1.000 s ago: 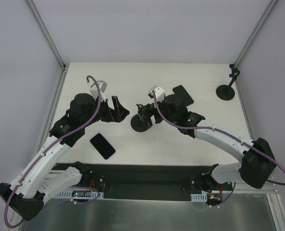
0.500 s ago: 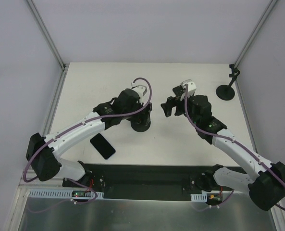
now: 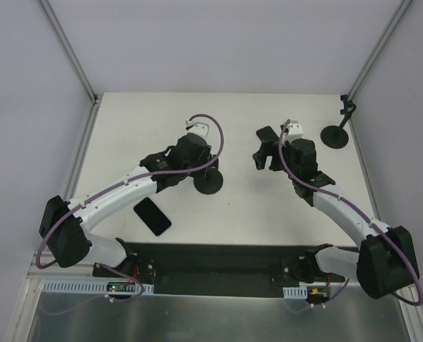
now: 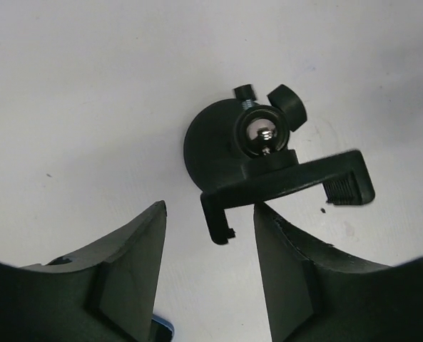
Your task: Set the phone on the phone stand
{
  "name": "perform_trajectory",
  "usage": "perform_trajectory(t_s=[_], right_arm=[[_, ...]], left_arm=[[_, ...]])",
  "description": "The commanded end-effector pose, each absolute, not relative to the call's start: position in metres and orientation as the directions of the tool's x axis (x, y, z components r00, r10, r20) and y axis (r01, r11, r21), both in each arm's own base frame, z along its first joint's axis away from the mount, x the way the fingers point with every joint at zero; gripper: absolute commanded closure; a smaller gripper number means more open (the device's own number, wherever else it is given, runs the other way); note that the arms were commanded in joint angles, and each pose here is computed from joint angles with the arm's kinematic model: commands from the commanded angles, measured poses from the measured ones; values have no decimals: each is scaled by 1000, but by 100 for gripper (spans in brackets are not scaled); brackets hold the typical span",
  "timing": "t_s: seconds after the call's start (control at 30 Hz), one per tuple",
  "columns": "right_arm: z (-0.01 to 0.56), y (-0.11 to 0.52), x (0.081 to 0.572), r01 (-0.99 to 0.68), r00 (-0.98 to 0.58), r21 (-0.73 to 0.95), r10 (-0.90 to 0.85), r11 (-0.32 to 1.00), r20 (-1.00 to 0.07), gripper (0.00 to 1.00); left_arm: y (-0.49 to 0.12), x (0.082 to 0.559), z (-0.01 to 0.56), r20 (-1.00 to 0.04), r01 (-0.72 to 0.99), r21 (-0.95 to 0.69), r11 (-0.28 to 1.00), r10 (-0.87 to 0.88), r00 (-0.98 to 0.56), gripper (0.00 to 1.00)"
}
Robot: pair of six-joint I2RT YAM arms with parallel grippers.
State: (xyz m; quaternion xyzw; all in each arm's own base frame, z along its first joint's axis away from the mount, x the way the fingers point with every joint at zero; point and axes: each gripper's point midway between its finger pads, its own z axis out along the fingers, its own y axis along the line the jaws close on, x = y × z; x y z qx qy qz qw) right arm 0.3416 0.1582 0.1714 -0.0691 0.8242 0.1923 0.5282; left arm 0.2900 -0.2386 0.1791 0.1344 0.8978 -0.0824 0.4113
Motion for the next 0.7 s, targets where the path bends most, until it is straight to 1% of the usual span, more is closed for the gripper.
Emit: perform_trajectory(t_s=[0.0, 0.03, 0.1, 0.13, 0.2, 0.23, 0.27, 0.3, 0.33, 0.37, 0.4, 0.43, 0.47, 0.5, 0.53, 0.57, 0.6, 0.63, 0.67], right_arm=[[186, 160, 362, -287, -420, 267, 130, 920, -898, 4], [184, 157, 364, -269, -428, 261, 127, 927, -895, 4], [180, 149, 371, -242, -448, 247, 118, 938, -886, 4], [179, 146, 374, -232, -452, 238, 112, 943, -885, 4], [165, 133, 379, -191, -501, 222, 99, 956, -860, 4], [176, 130, 389, -182, -495, 217, 102, 959, -863, 4], [165, 119, 396, -146, -529, 209, 103, 967, -843, 4], [156, 114, 396, -127, -573, 196, 90, 972, -815, 4], [169, 111, 408, -132, -563, 176, 72, 975, -823, 4], [155, 106, 416, -121, -608, 153, 49, 981, -793, 4], [144, 102, 412, -117, -667, 131, 20, 985, -745, 4], [138, 93, 417, -116, -691, 71, -29, 991, -723, 4], [141, 94, 437, -117, -706, 52, -46, 992, -707, 4], [128, 90, 429, -121, -769, 29, -75, 992, -634, 4], [127, 88, 435, -130, -787, 15, -94, 991, -610, 4], [126, 88, 455, -144, -796, -5, -119, 990, -593, 4], [121, 85, 452, -150, -831, -17, -136, 988, -539, 4], [119, 87, 457, -165, -843, -11, -147, 986, -518, 4], [99, 84, 461, -168, -874, -19, -158, 986, -460, 4]], left_arm=[[-217, 294, 194, -803, 241, -10, 970, 136, -580, 49], [-217, 291, 197, -806, 253, -24, 967, 131, -577, 43], [-221, 285, 201, -805, 288, -51, 956, 132, -578, 36], [-228, 278, 208, -806, 334, -95, 938, 124, -579, 28], [-235, 267, 215, -806, 391, -143, 909, 123, -580, 18], [-243, 256, 225, -808, 444, -190, 876, 117, -577, 13], [-246, 251, 231, -812, 475, -205, 856, 122, -571, 6], [-248, 248, 239, -819, 494, -220, 841, 116, -562, 4], [-246, 243, 249, -829, 513, -231, 827, 108, -548, 2], [-248, 238, 256, -834, 539, -245, 806, 108, -541, 1], [-249, 237, 271, -848, 555, -253, 792, 94, -521, 1], [-248, 235, 282, -861, 578, -250, 777, 95, -500, 1], [-249, 232, 290, -865, 598, -256, 759, 96, -492, 1], [-251, 231, 308, -882, 625, -260, 736, 83, -464, 1], [-252, 231, 315, -890, 637, -257, 727, 80, -449, 1], [-252, 233, 322, -900, 651, -240, 720, 85, -427, 1], [-251, 237, 336, -912, 660, -233, 714, 74, -403, 1], [-252, 244, 336, -914, 663, -217, 716, 89, -395, 1], [-254, 249, 339, -915, 667, -218, 712, 89, -394, 1]])
